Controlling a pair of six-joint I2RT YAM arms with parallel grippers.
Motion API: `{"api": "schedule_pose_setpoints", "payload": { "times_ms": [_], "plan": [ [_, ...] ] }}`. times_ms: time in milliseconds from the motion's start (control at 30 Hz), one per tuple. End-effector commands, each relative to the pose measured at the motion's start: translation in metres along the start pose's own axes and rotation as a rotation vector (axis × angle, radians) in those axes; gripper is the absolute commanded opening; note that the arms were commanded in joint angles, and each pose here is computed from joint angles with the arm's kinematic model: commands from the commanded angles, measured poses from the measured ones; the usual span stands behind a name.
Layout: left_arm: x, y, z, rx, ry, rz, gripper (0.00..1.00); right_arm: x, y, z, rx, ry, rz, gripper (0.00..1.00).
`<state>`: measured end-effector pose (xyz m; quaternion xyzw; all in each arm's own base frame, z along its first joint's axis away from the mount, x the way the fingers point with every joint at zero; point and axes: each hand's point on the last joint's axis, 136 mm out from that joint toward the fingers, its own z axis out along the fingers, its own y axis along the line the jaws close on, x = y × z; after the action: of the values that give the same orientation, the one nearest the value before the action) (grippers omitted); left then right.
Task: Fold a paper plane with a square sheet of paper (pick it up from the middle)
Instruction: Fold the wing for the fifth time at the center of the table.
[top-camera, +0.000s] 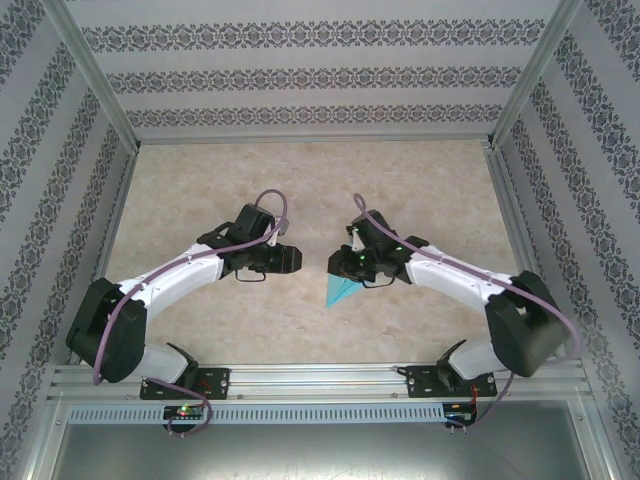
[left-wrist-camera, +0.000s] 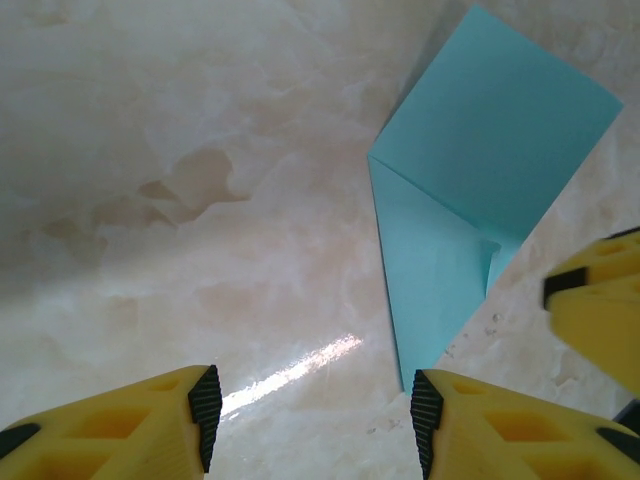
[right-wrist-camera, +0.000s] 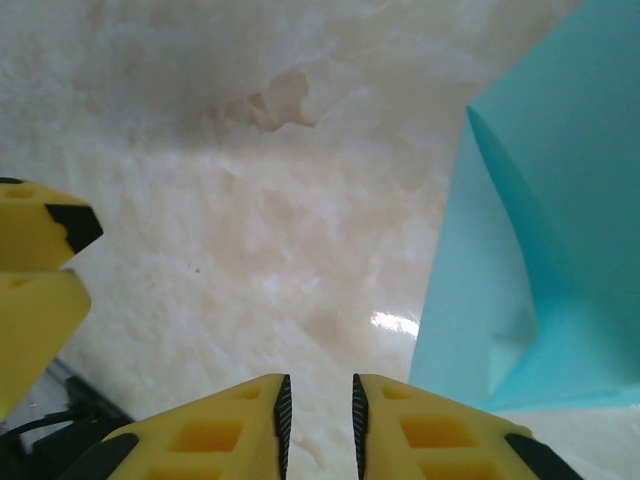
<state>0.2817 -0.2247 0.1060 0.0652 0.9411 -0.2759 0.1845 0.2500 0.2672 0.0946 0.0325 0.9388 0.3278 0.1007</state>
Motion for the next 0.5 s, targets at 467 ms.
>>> {"api": "schedule_pose_setpoints", "payload": {
  "times_ms": [467],
  "plan": [
    [0.004,-0.013,0.027,0.11,0.045,-0.037,0.55,-0.002,-0.044,0.025,0.345,0.06,-0.085,0.23]
  ]
}}
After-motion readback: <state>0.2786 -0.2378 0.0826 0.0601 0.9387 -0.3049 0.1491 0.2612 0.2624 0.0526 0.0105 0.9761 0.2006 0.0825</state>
